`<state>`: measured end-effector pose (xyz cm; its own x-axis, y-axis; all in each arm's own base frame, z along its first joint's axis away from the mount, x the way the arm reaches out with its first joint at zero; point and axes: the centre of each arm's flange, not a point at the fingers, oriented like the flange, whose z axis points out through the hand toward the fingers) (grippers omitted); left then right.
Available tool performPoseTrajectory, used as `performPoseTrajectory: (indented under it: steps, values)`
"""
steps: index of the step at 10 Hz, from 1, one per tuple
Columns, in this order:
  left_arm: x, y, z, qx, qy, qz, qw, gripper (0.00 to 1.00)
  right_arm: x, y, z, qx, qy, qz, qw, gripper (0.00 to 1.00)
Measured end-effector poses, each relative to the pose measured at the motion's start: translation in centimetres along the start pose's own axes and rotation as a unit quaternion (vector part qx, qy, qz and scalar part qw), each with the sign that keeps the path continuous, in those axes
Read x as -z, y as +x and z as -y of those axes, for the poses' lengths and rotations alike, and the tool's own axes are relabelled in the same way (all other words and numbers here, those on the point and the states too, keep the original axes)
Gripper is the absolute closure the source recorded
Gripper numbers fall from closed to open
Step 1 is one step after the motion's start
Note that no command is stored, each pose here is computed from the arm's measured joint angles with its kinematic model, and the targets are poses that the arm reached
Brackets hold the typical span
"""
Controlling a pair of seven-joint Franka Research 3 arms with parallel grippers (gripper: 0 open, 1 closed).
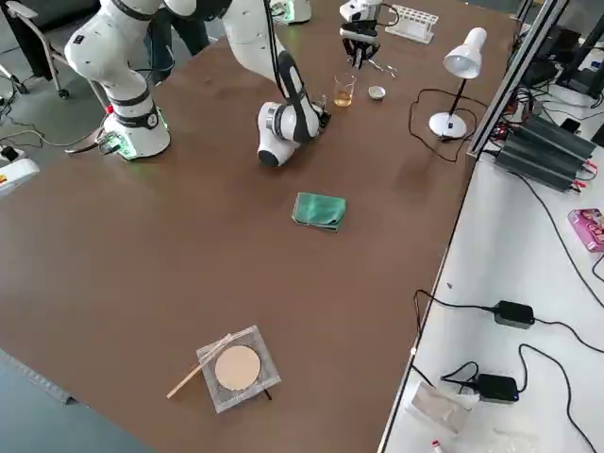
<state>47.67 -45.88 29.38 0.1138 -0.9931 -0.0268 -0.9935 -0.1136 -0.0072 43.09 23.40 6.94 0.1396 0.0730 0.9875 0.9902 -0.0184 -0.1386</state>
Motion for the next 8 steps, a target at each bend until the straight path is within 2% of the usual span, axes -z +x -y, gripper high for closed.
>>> performPoseTrajectory:
  steps: [8]
  values:
    - [0.4,1.0,-1.3,0.002,0.017,0.030,0.999,0.79,0.1,-0.1,0.0,0.000,-0.001,0.003,1.000,0.61]
